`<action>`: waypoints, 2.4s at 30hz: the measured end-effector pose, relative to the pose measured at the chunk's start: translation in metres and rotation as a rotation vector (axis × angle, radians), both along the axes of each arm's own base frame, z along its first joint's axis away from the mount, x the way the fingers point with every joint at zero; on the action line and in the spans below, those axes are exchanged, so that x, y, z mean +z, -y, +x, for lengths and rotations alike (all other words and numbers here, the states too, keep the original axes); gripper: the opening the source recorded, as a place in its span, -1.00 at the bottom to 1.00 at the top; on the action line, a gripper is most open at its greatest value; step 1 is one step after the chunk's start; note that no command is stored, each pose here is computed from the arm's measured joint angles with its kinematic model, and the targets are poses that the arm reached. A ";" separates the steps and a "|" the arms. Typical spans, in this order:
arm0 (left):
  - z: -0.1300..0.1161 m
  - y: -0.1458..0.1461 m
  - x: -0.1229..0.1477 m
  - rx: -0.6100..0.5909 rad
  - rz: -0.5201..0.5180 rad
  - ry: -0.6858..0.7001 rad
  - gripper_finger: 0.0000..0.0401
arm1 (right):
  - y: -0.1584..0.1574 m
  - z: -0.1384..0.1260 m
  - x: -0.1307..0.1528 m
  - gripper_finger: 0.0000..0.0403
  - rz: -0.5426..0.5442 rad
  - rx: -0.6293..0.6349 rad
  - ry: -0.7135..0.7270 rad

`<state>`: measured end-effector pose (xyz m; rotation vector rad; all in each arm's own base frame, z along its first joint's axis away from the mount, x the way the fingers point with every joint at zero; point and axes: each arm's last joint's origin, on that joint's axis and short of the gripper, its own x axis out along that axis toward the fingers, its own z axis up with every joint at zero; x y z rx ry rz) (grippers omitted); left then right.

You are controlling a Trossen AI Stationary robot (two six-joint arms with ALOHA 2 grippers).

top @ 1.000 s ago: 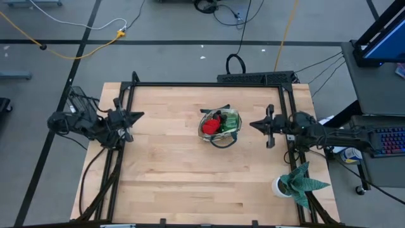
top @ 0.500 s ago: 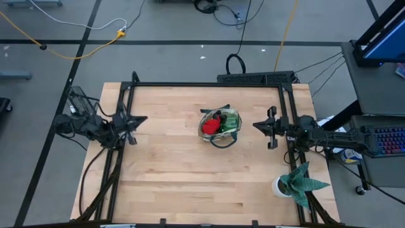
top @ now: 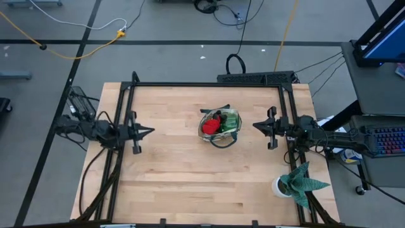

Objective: Pick & Place Garden tools in Gardening bag
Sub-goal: Return to Home Position

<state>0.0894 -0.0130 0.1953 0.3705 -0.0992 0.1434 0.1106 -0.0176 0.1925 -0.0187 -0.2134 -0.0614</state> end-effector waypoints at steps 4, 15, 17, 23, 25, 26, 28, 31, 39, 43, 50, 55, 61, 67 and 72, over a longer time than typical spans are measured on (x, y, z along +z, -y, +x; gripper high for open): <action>0.004 0.001 -0.013 -0.001 -0.008 0.006 -0.96 | 0.000 0.000 0.000 -1.00 0.000 0.000 -0.001; 0.005 0.001 -0.020 -0.004 -0.021 -0.032 -0.97 | 0.000 0.001 -0.004 -1.00 0.008 0.000 -0.044; 0.005 0.002 -0.021 -0.013 -0.037 -0.036 -0.98 | 0.000 0.001 -0.005 -1.00 0.010 0.000 -0.052; 0.005 0.004 -0.022 -0.082 -0.033 -0.050 -0.93 | 0.000 0.001 -0.005 -1.00 0.009 0.003 -0.054; 0.005 0.004 -0.022 -0.084 -0.034 -0.060 -0.96 | 0.000 0.001 -0.007 -1.00 0.014 0.003 -0.076; 0.005 0.004 -0.022 -0.085 -0.038 -0.061 -0.98 | 0.000 0.002 -0.009 -1.00 0.016 0.003 -0.089; 0.005 0.004 -0.022 -0.085 -0.042 -0.062 -0.98 | 0.000 0.002 -0.011 -1.00 0.021 0.003 -0.114; 0.005 0.004 -0.023 -0.091 -0.040 -0.065 -0.93 | 0.000 0.002 -0.014 -1.00 0.026 0.004 -0.139; 0.005 0.004 -0.023 -0.093 -0.041 -0.065 -0.96 | 0.000 0.002 -0.019 -0.98 0.037 0.004 -0.193; 0.005 0.004 -0.022 -0.094 -0.051 -0.049 -0.98 | 0.000 0.002 -0.022 -0.98 0.043 0.004 -0.226; 0.005 0.004 -0.021 -0.094 -0.054 -0.041 -0.85 | 0.000 0.002 -0.023 -0.98 0.044 0.004 -0.231; 0.005 0.004 -0.021 -0.094 -0.054 -0.039 -0.85 | 0.000 0.002 -0.023 -0.98 0.044 0.004 -0.230; 0.005 0.004 -0.021 -0.094 -0.055 -0.038 -0.85 | 0.000 0.002 -0.023 -0.98 0.044 0.004 -0.230; 0.005 0.004 -0.021 -0.094 -0.055 -0.037 -0.85 | 0.000 0.002 -0.023 -0.98 0.044 0.004 -0.230; 0.005 0.004 -0.021 -0.094 -0.056 -0.037 -0.85 | 0.000 0.002 -0.022 -0.98 0.043 0.004 -0.229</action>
